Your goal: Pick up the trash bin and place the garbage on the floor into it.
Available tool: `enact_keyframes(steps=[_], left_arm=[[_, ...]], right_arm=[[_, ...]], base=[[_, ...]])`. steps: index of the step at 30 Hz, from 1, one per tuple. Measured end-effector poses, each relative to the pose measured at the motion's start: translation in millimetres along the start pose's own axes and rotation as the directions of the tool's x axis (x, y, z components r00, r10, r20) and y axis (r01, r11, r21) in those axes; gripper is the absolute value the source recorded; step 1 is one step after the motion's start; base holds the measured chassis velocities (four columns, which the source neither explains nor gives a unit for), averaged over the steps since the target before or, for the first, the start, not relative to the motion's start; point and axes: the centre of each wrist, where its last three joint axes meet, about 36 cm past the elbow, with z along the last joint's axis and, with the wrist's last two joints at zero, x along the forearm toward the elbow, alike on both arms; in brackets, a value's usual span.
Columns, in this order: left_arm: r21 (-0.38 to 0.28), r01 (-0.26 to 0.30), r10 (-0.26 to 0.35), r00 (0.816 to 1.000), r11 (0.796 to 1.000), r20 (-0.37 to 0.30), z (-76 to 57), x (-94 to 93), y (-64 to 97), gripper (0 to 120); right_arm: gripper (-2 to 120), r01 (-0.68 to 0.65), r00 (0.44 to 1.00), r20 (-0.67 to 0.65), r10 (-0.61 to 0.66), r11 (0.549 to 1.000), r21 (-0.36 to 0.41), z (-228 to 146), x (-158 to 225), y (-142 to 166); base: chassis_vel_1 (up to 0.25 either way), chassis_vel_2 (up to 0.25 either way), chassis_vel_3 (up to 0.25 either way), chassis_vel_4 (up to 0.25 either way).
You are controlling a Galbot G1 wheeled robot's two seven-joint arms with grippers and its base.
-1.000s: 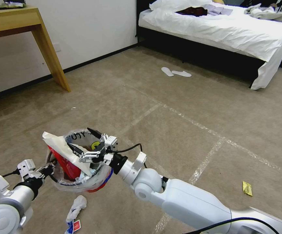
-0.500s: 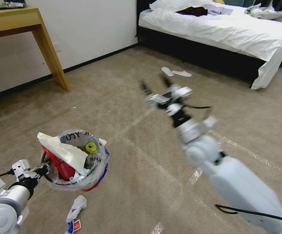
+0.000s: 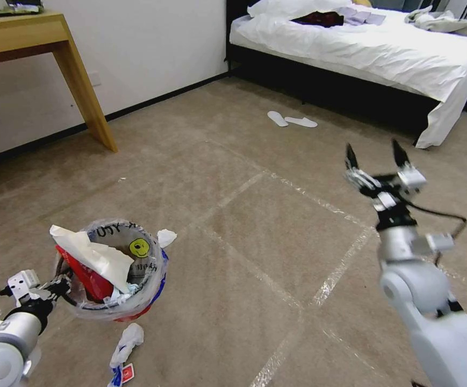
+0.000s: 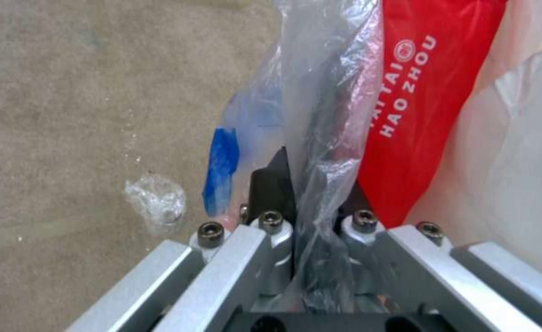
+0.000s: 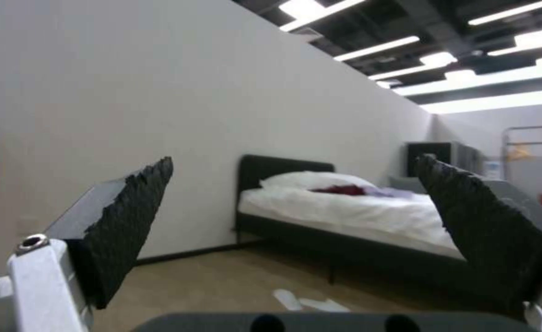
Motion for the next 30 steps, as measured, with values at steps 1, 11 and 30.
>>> enact_keyframes(steps=[1, 11, 30], left_arm=[[0.000, 0.000, 0.000, 1.000, 1.000, 0.000, 0.0, 0.0, 0.0, 3], [0.004, 0.003, -0.003, 1.000, 1.000, 0.027, -8.1, 3.9, 3.1, 3], [0.013, -0.001, 0.001, 1.000, 1.000, 0.031, -7.6, 6.7, 0.7, 3]], right_arm=[[100, 0.000, 1.000, 0.000, 0.000, 1.000, 0.000, 0, 0, 0], [100, -0.063, 0.998, -0.022, 0.064, 0.997, 0.039, 8, 43, 3], [100, -0.072, 0.997, -0.035, 0.073, 0.997, 0.032, 28, 54, 10]], base=[[0.000, 0.000, 0.000, 0.000], [0.000, 0.000, 0.000, 0.000], [-0.086, 0.083, 0.089, -0.090]])
